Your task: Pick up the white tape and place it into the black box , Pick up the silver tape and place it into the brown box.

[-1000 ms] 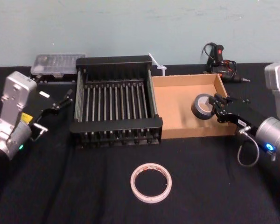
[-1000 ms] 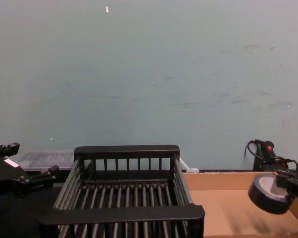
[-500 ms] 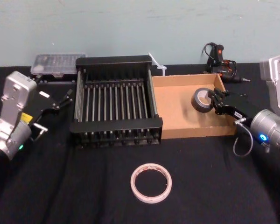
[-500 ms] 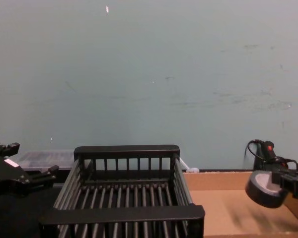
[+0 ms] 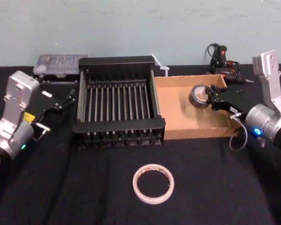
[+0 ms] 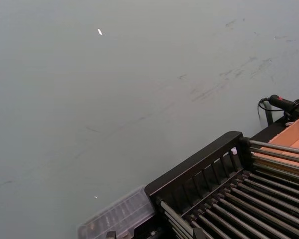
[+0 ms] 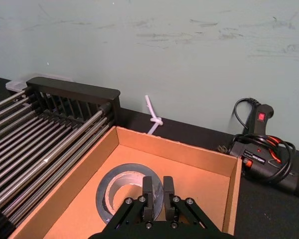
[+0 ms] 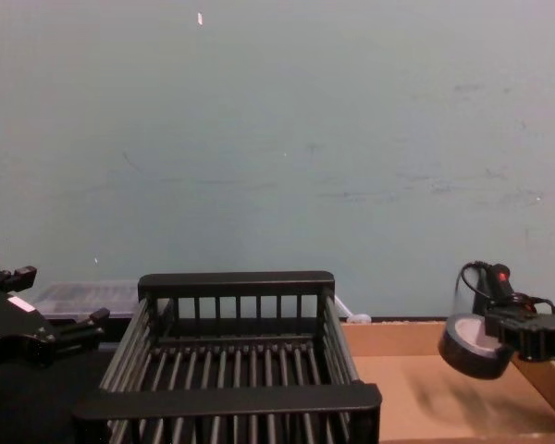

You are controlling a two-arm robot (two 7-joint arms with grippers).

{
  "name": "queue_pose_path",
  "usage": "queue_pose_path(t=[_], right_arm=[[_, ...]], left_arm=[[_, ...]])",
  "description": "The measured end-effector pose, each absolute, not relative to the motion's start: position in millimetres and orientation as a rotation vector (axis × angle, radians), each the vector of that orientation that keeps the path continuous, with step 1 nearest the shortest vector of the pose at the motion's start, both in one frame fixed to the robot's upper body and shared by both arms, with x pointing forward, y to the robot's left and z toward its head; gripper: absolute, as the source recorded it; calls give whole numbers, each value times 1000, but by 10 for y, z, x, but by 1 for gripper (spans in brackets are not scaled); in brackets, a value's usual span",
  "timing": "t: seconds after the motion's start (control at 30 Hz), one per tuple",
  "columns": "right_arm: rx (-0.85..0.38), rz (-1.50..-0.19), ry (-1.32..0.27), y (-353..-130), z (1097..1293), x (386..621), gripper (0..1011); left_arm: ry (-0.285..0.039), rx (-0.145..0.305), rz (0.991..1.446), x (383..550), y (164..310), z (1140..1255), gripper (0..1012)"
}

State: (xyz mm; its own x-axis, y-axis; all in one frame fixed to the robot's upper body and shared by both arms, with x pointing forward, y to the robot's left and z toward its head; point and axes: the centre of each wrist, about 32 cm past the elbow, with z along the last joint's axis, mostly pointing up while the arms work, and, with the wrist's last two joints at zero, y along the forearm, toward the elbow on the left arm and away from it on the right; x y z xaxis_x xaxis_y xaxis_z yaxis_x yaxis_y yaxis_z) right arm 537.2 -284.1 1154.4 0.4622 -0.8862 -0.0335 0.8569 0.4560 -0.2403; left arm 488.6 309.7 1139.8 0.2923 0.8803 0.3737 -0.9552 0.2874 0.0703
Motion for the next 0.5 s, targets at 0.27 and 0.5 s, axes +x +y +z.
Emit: queue_pose_path(t=[0.27, 0.5], right_arm=[[-203, -1080, 162, -2840, 11545, 5379, 132], [-201, -1080, 162, -2844, 11544, 5373, 152]], left_arm=[[-285, 304, 1248, 4886, 3097, 11398, 1001], [-285, 304, 1248, 4886, 3097, 11398, 1001]])
